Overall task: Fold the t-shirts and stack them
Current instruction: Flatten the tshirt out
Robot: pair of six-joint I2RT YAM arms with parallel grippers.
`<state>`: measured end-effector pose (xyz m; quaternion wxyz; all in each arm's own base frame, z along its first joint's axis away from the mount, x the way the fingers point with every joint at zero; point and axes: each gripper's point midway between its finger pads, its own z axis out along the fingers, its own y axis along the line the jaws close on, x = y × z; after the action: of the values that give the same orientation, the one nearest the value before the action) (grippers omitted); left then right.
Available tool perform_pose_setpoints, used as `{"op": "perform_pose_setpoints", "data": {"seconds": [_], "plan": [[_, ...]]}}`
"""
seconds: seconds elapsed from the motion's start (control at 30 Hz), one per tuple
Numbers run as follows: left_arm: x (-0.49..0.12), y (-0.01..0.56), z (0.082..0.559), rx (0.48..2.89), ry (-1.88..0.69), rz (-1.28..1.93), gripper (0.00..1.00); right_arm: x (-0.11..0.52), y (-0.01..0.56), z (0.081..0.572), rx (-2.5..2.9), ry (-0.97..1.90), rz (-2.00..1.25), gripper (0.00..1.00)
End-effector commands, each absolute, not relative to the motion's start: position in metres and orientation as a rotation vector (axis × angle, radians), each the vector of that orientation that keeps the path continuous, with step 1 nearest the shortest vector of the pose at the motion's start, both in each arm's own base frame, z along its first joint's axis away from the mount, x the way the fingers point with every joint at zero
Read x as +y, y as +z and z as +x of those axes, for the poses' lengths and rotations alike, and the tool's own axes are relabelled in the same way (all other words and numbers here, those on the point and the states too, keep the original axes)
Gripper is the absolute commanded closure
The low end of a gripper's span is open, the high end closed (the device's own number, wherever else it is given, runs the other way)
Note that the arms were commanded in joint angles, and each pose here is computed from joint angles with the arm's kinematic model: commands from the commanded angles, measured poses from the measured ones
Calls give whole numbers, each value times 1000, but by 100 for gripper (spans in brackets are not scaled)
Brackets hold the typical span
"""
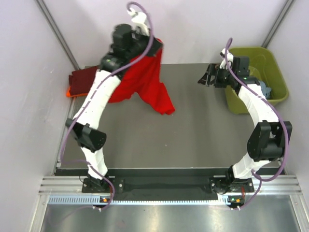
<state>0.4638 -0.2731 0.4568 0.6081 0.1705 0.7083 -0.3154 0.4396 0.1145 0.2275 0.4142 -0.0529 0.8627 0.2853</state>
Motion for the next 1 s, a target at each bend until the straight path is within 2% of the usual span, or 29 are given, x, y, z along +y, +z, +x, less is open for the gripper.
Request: {"op": "perform_pose_setpoints", "data": {"seconds": [0.0,0.33,0.53,0.6,0.67,0.87,0.9,0.97], "plan": [[-336,428,458,1656,-916,465,100,79,265,444,2053,620,-90,13],[-430,333,453,1815,-1114,502,100,23,284,447,1998,539,68,13],[-482,294,424,1880,-1252,565,100,11,288,445,1982,528,108,13],[-497,280,408,1904,-1311,603,87,8,292,444,1971,524,117,13],[-505,274,405,1900,-1297,620,81,3,292,442,1968,510,131,13],[-525,263,393,1884,-1323,667,80,-6,288,440,1972,483,167,14],[-525,258,389,1893,-1332,680,61,-6,286,439,1975,487,173,14],[-523,257,388,1898,-1324,692,35,-7,286,441,1975,492,179,13]]}}
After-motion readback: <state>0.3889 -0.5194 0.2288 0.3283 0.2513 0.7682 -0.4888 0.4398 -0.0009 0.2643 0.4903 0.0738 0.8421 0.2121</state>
